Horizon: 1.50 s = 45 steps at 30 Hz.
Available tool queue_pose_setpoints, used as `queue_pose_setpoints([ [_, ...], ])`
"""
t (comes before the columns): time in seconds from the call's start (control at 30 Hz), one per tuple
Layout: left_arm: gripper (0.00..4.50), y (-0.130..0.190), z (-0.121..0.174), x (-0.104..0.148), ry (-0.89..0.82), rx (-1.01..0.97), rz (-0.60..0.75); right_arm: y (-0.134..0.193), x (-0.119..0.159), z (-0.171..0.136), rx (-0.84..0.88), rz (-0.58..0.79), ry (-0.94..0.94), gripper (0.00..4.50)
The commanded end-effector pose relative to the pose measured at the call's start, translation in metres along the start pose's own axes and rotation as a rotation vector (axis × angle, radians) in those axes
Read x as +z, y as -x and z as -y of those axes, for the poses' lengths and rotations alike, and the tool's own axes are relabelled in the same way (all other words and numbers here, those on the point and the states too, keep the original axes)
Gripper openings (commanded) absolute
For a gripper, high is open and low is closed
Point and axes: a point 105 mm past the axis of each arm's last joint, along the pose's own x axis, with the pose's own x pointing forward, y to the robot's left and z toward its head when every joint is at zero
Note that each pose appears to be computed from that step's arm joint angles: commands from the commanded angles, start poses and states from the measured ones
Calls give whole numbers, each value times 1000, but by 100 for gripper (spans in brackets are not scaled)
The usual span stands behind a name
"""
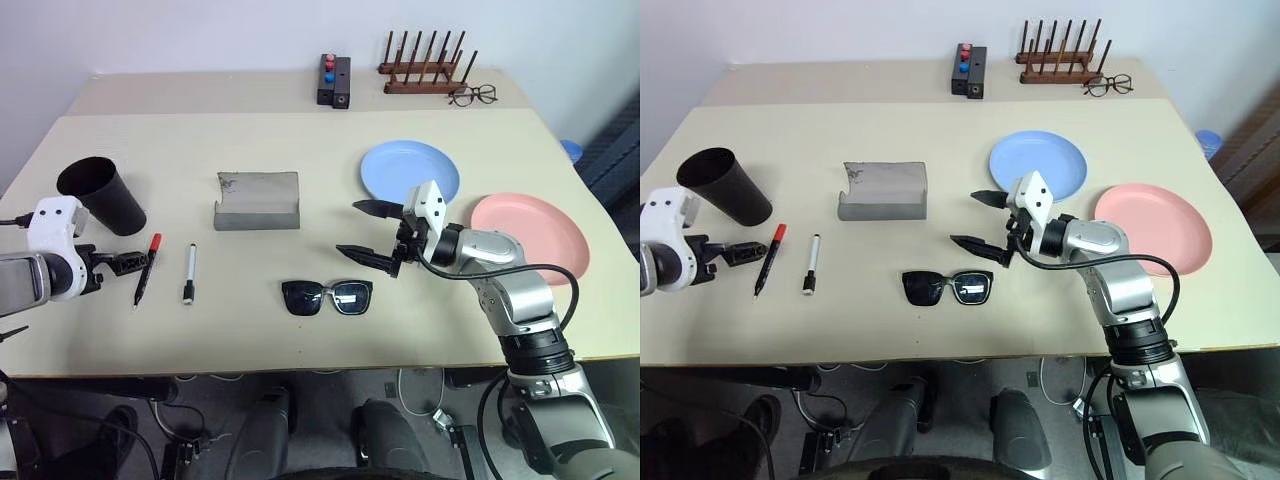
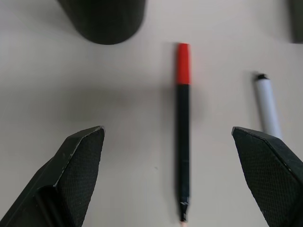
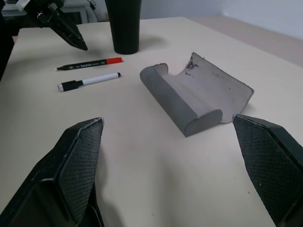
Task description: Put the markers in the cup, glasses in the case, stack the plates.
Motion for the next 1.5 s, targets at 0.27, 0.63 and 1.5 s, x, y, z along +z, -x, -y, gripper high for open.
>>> queue_pose_setpoints([
  [0.27, 450, -18, 3, 7, -9, -27, -28, 2, 10, -1, -8, 22, 52, 443],
  [0.63, 315, -27, 6, -18, -34, -52, -134, 6, 10, 1, -14, 13, 59, 450],
  [1.5, 3, 28, 36, 73, -455, -145, 477, 1, 5, 4, -6, 4, 60, 450],
])
